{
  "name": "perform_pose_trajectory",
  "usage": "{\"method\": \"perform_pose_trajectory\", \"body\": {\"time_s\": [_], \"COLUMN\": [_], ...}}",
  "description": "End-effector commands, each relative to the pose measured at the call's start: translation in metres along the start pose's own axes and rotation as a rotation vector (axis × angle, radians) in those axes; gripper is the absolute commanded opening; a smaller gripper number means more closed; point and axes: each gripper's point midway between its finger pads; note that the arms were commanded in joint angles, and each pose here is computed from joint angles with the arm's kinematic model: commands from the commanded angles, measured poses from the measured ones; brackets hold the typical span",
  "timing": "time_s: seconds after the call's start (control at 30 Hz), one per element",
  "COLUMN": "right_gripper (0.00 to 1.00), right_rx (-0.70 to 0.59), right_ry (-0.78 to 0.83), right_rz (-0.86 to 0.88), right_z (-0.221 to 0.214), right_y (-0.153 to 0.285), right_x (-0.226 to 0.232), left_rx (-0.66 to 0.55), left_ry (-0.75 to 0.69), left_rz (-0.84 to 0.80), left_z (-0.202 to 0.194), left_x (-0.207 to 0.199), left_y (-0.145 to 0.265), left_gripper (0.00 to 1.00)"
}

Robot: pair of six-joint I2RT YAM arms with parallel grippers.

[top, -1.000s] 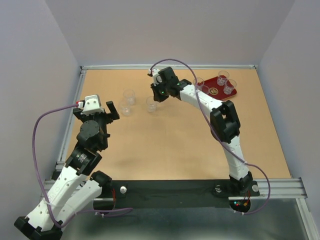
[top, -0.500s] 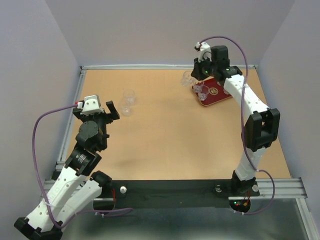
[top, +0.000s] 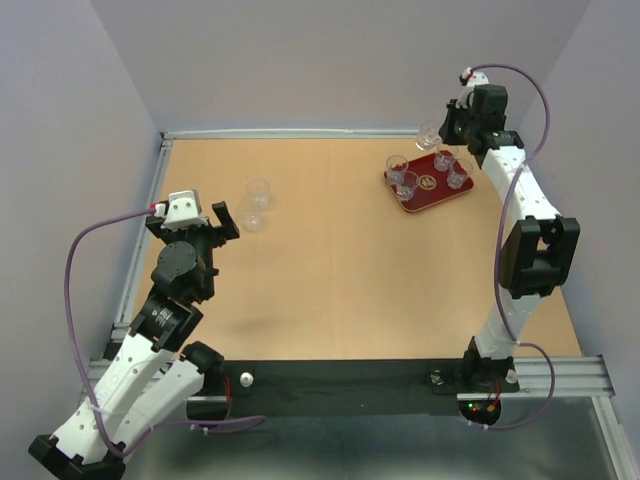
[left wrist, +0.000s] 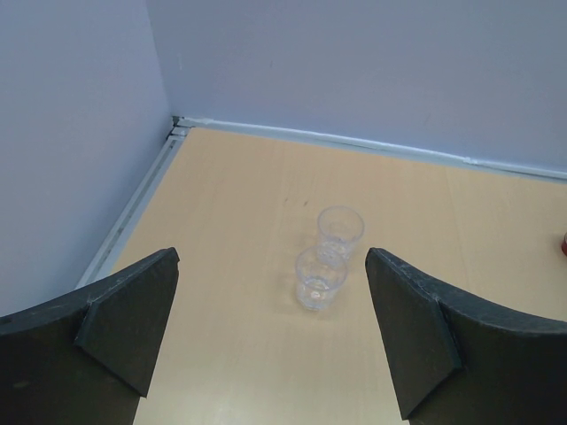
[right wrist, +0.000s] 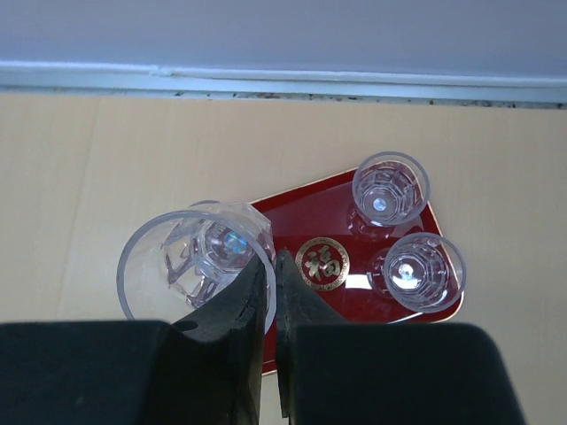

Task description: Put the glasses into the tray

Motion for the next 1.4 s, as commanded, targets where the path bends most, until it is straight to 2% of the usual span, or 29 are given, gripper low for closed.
{"method": "perform_pose_trajectory", "body": {"time_s": [0.0,0.17,0.63,0.97,1.37], "right_gripper": [0.00,0.00,0.00,0.01,0.15], "right_rx": [-0.037,-0.039,0.078,0.113,0.121], "right_ry": [-0.091,-0.179,-0.236,-0.238,-0.230], "right_rz": [-0.123,-0.228,-0.187,-0.166,-0.164], "right_z": [0.001,-0.007,-0.067,-0.086,-0.092], "right_y": [-0.017,-0.032,-0.077,-0.096,-0.109], "right_x": [-0.019,-0.038,-0.030,-0.027,-0.029], "left_rx": [-0.036,-0.034,-0.034,-0.028,-0.024], "left_ry": [0.022,0.019,0.017,0.011,0.006], "left_rz": [-0.005,-0.004,-0.003,0.002,0.006], "left_z": [0.007,0.006,0.006,0.003,0.002], "left_x": [-0.001,-0.001,-0.001,-0.001,-0.001], "left_y": [-0.001,-0.002,-0.002,-0.003,-0.004], "left_gripper": [0.99,0.99,0.99,0.99,0.99]}}
Point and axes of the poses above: each gripper's point midway between its finger pads, its own y axis back along the fingers, its own x axis along the line the jaws close on, z = x × y, and after that the axes turned 10 degrees about y, right-handed
